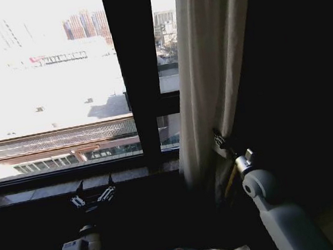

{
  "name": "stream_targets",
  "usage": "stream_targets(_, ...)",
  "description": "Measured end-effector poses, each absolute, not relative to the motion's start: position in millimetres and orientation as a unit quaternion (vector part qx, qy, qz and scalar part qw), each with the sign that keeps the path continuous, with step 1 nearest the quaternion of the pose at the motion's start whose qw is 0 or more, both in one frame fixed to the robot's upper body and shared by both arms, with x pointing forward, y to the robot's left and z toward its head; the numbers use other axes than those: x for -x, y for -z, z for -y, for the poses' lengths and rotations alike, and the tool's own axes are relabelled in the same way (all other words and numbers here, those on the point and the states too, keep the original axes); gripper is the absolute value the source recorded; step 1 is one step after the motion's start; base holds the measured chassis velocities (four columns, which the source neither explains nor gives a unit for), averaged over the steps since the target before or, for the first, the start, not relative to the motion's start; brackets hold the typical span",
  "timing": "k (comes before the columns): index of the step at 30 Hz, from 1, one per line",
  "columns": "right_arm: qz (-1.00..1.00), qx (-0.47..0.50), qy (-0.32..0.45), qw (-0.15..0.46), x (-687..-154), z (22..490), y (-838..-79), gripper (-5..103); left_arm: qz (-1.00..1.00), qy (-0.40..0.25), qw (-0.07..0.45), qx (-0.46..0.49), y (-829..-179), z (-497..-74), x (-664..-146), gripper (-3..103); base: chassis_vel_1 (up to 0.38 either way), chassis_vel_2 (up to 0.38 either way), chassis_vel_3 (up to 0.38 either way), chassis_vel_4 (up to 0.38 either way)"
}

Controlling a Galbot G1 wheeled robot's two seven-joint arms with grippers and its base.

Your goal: Open the curtains by pulling them apart, changing their state from closed to fully open.

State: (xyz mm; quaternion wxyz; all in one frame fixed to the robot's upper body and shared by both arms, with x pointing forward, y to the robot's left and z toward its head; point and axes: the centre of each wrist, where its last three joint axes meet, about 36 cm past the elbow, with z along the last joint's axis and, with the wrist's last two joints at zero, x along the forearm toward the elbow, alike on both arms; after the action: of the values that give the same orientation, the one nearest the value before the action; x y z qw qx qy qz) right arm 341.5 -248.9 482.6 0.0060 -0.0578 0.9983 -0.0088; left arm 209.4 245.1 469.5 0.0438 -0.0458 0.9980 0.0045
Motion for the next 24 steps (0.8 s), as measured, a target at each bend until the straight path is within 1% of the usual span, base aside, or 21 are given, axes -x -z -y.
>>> stream_targets(2, -0.997, 0.072, 0.003, 0.005, -334.8, 240.9, -483.8, 69, -0.998, -0.005, 0.044, 0.046, -469.7, -245.5, -209.2, 100, 0.000, 0.000, 0.000, 0.000)
stream_targets(6, -0.993, 0.119, 0.003, -0.001, -315.8, 218.8, -470.2, 90, -0.998, -0.004, 0.044, 0.047, -470.0, -245.8, -208.3, 100, 0.000, 0.000, 0.000, 0.000)
stream_targets(8, -0.992, 0.124, 0.004, -0.001, -314.0, 215.4, -463.8, 90, -0.998, -0.004, 0.045, 0.047, -470.2, -245.8, -208.2, 100, 0.000, 0.000, 0.000, 0.000)
stream_targets(10, -0.992, 0.128, 0.004, -0.004, -311.9, 210.4, -455.4, 99, -0.998, -0.004, 0.045, 0.047, -470.8, -245.7, -208.2, 100, 0.000, 0.000, 0.000, 0.000)
stream_targets(12, -0.991, 0.132, 0.001, -0.009, -307.9, 207.2, -451.2, 100, -0.998, -0.005, 0.045, 0.047, -471.5, -245.7, -207.7, 100, 0.000, 0.000, 0.000, 0.000)
stream_targets(18, -0.991, 0.136, 0.001, -0.023, -293.1, 203.9, -437.2, 100, -0.998, -0.005, 0.044, 0.047, -471.0, -245.8, -207.1, 100, 0.000, 0.000, 0.000, 0.000)
stream_targets(24, -0.991, 0.126, 0.030, -0.033, -286.8, 205.5, -421.8, 100, -0.998, -0.005, 0.043, 0.047, -469.1, -245.7, -208.5, 100, 0.000, 0.000, 0.000, 0.000)
